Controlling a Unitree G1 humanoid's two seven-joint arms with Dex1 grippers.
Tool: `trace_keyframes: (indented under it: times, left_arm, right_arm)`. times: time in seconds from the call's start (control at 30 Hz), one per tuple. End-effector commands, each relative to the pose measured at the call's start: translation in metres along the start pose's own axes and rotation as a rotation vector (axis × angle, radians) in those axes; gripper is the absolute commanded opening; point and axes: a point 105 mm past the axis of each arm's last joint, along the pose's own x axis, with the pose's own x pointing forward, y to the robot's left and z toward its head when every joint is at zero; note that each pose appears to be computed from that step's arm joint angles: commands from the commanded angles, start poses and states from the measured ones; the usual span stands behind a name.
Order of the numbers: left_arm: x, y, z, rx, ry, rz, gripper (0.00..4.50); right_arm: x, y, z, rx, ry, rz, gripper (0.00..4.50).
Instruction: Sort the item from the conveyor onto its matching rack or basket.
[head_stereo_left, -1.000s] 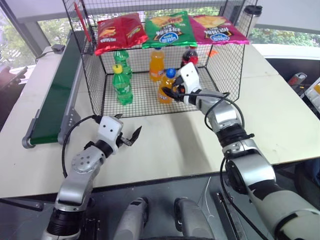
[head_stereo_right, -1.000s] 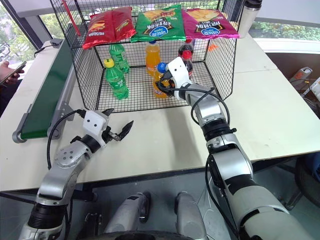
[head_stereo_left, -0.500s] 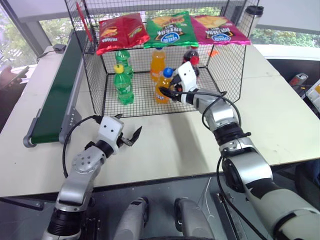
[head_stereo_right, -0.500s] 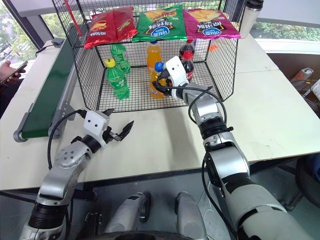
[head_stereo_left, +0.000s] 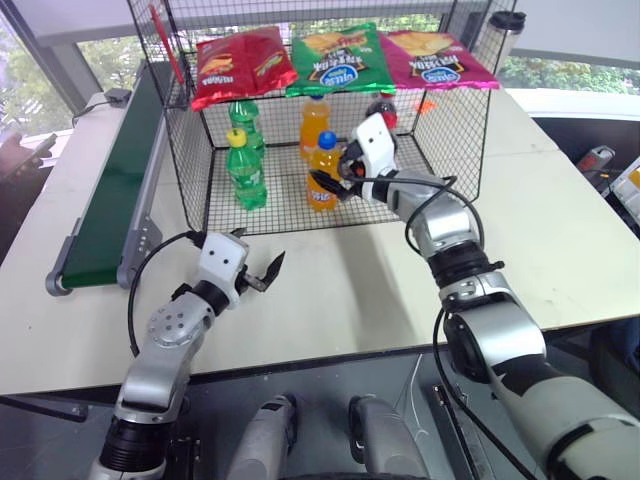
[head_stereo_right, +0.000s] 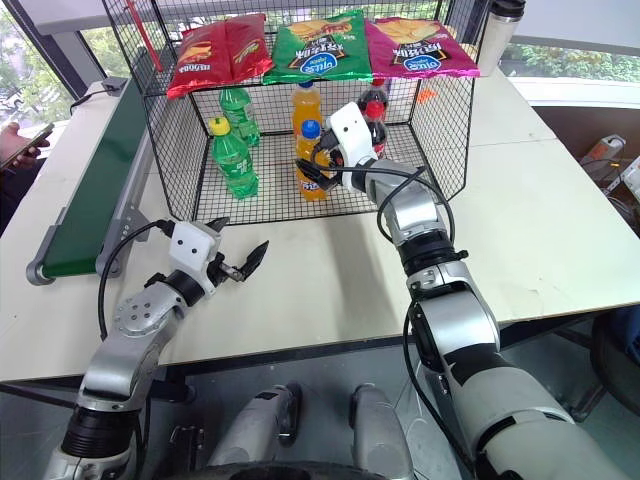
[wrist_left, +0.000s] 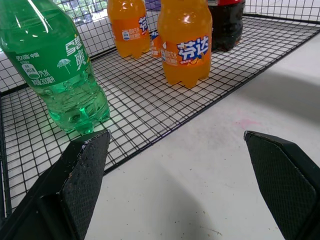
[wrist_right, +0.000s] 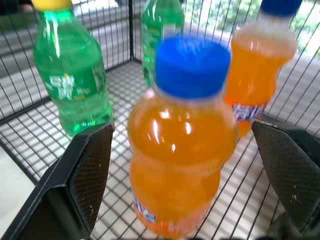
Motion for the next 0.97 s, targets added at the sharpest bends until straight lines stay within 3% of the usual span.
trace_keyframes:
  times: [0.03, 0.23, 0.47, 0.67, 0.97]
  left_arm:
    - [0.000, -0.002, 0.010, 0.020, -0.041, -0.009, 4.50]
    - [0.000, -0.002, 0.009, 0.017, -0.041, -0.020, 4.50]
    - [-0.003, -0.004, 0.010, -0.007, -0.035, -0.052, 4.50]
    - [-0.006, -0.008, 0.011, -0.016, -0.032, -0.098, 4.50]
    - [-0.010, -0.017, 0.009, -0.049, -0.007, -0.189, 4.50]
  right_arm:
    - [-0.015, -0.005, 0.014, -0.072, -0.012, 0.016, 4.49]
    - [-0.050, -0.002, -0.003, -0.116, 0.068, 0.066, 4.49]
    - [-0.101, 0.050, -0.032, -0.001, 0.116, 0.234, 4.49]
    - [-0.119, 0.068, -0.051, 0.117, 0.149, 0.204, 4.49]
    - [-0.125, 0.059, -0.064, 0.165, 0.168, 0.092, 4.49]
